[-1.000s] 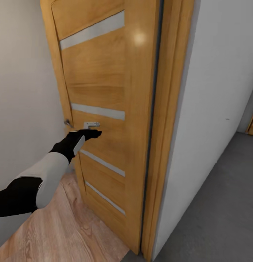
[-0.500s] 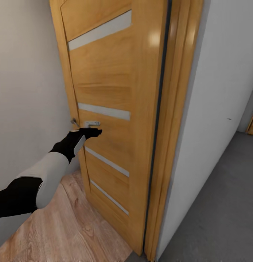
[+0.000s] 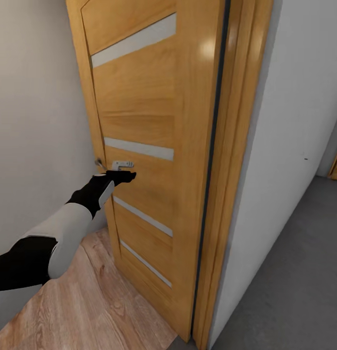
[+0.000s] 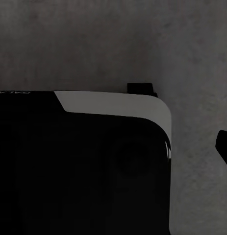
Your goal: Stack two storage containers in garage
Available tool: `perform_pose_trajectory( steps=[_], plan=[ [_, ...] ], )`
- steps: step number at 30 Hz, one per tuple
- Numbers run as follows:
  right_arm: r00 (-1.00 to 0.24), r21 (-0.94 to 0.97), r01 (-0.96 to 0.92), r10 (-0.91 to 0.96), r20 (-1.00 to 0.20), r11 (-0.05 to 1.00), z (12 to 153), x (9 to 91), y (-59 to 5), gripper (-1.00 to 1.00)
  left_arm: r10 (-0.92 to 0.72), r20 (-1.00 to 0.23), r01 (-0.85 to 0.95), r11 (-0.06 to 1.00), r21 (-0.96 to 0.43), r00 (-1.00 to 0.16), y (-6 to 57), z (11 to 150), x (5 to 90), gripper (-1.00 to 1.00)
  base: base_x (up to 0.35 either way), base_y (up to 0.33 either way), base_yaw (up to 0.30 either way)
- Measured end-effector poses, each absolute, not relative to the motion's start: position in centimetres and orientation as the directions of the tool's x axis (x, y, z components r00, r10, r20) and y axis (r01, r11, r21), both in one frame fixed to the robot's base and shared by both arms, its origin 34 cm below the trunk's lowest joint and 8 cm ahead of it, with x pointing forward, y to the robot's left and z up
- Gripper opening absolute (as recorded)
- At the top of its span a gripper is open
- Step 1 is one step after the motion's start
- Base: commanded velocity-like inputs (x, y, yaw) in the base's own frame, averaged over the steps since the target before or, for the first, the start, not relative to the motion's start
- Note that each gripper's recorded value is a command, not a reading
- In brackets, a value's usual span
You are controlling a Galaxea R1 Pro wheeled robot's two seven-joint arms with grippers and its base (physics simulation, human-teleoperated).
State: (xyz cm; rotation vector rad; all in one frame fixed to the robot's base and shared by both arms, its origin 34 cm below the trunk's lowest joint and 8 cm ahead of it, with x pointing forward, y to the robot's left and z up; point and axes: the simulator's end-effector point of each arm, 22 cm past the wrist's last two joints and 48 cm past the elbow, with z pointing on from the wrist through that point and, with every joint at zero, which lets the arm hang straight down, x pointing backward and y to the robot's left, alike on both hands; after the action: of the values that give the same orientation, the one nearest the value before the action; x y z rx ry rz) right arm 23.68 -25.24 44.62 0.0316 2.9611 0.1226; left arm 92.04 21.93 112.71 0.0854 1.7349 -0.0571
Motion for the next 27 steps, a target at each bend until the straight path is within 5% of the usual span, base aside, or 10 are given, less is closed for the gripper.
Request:
perform_pose_trajectory(
  steps=[20, 27],
  plan=[
    [-0.977, 0.087, 0.009, 0.027, -0.211, 0.996, 45.8, 23.3, -25.1, 1.00, 0.082, -0.971, 0.085, 0.994, 0.064, -0.224, 22.2, 113.1, 88.8, 1.00, 0.234, 0.072, -0.101],
    [-0.981, 0.087, 0.008, 0.025, -0.195, 0.996, 45.2, 23.5, -25.1, 1.00, 0.085, -0.980, 0.084, 0.994, 0.071, -0.178, 22.4, 113.6, 90.3, 1.00, -0.127, 0.006, -0.005]
  ],
)
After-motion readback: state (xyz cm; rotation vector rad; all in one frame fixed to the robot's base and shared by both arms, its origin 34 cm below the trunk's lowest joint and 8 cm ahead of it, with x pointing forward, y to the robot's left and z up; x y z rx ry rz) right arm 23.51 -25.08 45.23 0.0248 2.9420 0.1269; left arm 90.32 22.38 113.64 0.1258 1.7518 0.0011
